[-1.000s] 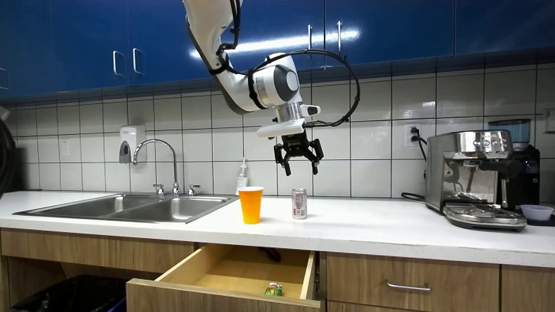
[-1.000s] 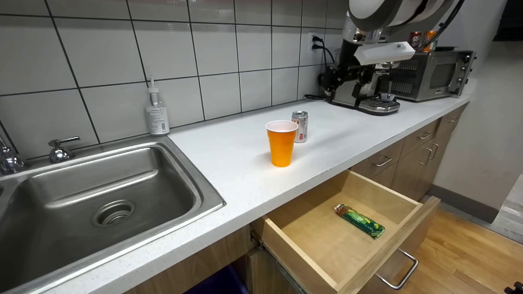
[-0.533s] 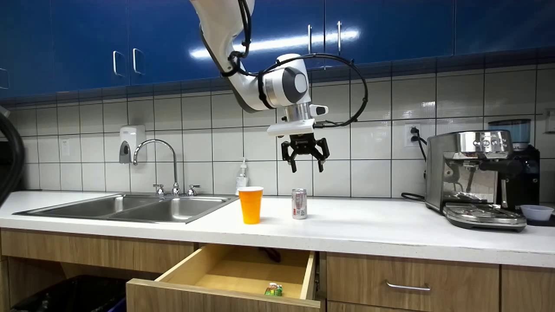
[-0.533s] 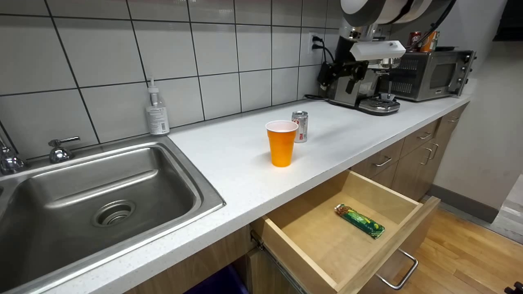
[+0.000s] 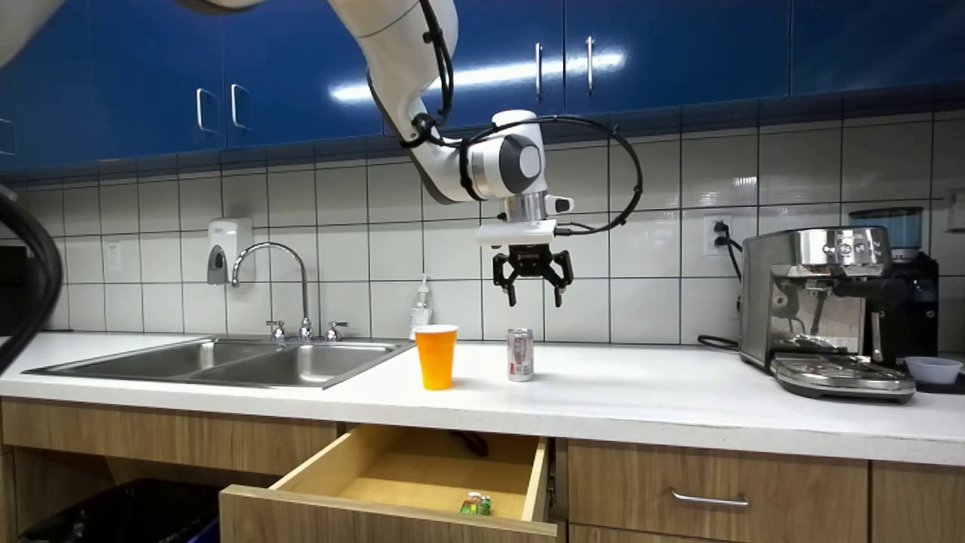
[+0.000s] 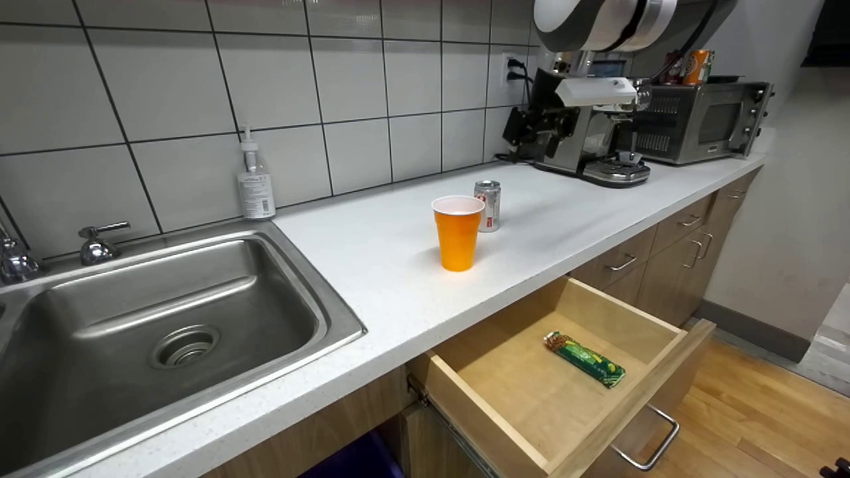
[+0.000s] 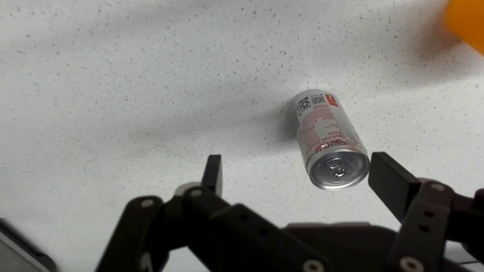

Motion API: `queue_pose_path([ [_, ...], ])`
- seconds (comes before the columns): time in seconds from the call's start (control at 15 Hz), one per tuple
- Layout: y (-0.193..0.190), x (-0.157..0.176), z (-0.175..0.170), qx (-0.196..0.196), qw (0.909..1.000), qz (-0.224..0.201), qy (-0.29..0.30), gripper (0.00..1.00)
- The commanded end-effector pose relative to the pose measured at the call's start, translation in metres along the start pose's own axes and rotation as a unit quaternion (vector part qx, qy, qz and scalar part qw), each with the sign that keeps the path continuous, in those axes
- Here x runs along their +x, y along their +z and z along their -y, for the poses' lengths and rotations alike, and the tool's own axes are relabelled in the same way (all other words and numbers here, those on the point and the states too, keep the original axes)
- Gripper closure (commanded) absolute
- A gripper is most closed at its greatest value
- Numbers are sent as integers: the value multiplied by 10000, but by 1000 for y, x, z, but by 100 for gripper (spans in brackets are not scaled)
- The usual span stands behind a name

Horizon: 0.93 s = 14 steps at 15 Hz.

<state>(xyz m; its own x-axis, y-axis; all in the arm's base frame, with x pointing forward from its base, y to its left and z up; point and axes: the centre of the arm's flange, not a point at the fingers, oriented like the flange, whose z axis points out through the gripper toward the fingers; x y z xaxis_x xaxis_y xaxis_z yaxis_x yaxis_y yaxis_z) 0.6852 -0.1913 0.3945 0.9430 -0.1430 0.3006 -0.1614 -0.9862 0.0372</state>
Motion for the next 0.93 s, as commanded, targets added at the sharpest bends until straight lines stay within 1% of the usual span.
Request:
queue_pose_path([
  [0.0,17,32,-5,94,9997,160,-173,0],
  [0.07,20,31,-5,66,9997,208,-139,0],
  [0.13,17,8,1,9,9999,109,-51,0],
  [0.33,25,13,0,3,9999,145,-54,0],
  [0.53,24,14,-1,3,9999,150,-52,0],
  [0.67,24,12,2,-98,9998,158,-45,0],
  [0.87,25,18,9,-45,9998,115,-127,0],
])
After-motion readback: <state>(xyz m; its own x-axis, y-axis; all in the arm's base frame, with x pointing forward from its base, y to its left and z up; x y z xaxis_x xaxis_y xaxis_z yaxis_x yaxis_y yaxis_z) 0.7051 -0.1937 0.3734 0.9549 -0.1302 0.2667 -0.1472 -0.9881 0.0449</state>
